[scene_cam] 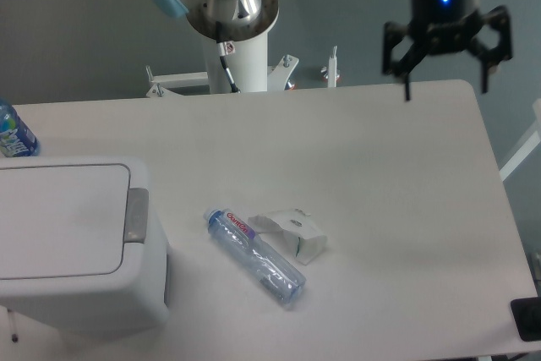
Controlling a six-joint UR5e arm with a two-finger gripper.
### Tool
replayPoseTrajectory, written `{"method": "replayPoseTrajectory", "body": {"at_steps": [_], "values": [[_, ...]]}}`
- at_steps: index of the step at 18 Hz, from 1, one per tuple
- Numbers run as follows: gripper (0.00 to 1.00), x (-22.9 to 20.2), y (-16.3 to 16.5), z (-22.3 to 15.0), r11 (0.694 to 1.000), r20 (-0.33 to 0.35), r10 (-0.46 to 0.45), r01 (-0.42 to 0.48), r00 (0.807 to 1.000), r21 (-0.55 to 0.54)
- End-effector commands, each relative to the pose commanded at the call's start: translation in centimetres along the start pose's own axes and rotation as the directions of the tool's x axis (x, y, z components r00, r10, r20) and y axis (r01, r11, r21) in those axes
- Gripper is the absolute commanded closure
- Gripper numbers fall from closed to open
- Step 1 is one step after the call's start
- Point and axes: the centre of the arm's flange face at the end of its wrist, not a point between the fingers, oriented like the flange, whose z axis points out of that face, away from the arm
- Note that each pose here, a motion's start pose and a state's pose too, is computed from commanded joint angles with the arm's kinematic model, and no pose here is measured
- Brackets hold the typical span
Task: Open the trash can
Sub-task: 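Move the gripper down toward the hinged lid of the white trash bin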
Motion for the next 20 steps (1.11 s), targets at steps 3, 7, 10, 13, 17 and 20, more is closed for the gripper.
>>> {"method": "replayPoseTrajectory", "body": {"at_steps": [3, 7, 10, 13, 17, 20], "values": [[0.0, 4.2, -1.1, 0.2, 0.995, -0.055, -0.095, 0.096, 0.994, 0.007], [0.0, 8.5, -2.1, 0.5, 0.956, -0.219, -0.289, 0.295, 0.932, -0.004], [0.0, 11.3, -2.7, 1.8, 0.954, -0.321, -0.291, 0.297, 0.901, -0.032], [0.0, 14.0, -3.1, 3.5, 0.961, -0.343, -0.275, 0.27, 0.898, -0.063], [0.0, 16.5, -3.3, 4.8, 0.962, -0.369, -0.275, 0.258, 0.888, -0.095], [0.0, 17.1, -2.9, 5.7, 0.955, -0.399, -0.297, 0.271, 0.868, -0.123]]}}
